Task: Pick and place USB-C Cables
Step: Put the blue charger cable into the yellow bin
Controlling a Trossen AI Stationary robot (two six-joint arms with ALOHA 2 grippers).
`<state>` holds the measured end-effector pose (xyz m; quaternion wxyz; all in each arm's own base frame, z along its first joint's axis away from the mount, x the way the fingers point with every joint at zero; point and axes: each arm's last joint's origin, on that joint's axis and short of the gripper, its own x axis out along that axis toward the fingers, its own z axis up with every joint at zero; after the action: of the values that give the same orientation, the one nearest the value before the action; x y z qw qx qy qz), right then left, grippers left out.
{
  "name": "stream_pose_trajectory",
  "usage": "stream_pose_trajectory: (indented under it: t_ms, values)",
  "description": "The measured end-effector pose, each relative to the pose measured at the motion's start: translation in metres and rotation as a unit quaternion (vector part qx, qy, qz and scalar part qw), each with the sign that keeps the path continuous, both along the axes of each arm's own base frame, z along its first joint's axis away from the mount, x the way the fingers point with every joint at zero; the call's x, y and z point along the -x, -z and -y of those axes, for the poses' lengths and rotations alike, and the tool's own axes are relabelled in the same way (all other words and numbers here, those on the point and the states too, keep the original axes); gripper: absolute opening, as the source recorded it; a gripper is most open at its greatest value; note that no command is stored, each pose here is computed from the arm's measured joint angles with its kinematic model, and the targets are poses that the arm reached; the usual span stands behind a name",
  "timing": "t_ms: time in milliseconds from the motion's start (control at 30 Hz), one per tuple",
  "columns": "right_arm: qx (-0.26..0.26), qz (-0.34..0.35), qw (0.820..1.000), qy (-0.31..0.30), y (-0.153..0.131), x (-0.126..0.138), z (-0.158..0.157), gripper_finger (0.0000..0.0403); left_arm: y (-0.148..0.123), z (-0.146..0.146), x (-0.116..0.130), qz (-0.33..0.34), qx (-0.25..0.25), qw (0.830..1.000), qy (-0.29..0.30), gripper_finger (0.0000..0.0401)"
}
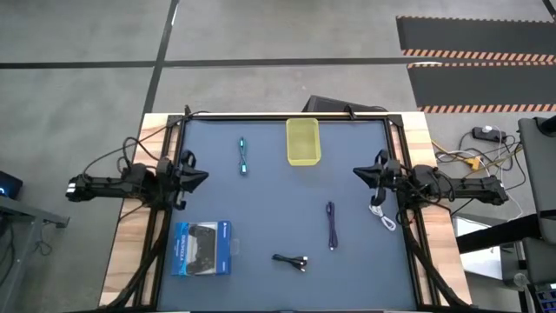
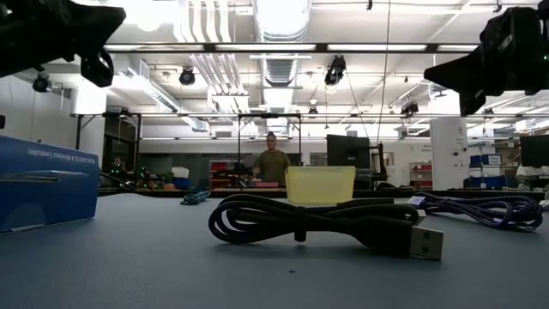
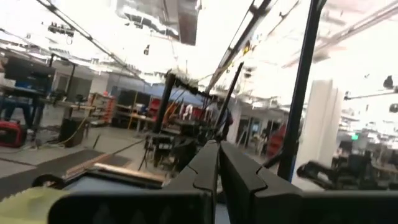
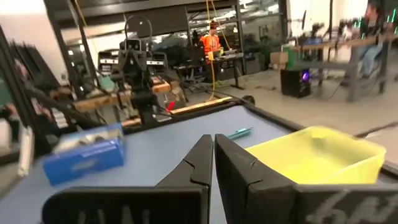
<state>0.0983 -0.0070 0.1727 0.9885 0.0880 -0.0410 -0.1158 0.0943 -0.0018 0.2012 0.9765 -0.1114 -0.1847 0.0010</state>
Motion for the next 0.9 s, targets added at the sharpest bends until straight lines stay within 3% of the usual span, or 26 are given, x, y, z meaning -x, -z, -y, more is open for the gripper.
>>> stream_pose_trajectory:
  t_ms: [133,233,433,633,900]
  values:
    - [-0.011,0.003,1.000,-0.001,0.000,0.000,0.000,0.0009,-0.005,-0.001,0.002,0.028,0.007,0.999,-0.015,0.0002]
    - [-0.009,0.006,1.000,-0.003,-0.001,0.000,0.000,0.0009,-0.008,-0.004,0.003,0.043,0.035,0.996,-0.065,0.0002]
    - [0.069,0.110,0.991,0.011,-0.024,0.004,0.000,0.0009,0.001,-0.012,-0.005,0.002,0.125,0.975,-0.185,0.0001]
    - [0.139,0.149,0.978,0.032,-0.035,0.008,0.000,0.0009,-0.002,-0.012,-0.021,-0.044,0.158,0.967,-0.196,0.0001]
    - [0.179,0.163,0.969,0.048,-0.057,0.015,0.000,0.0009,-0.014,-0.013,-0.049,-0.080,0.227,0.945,-0.222,0.0001]
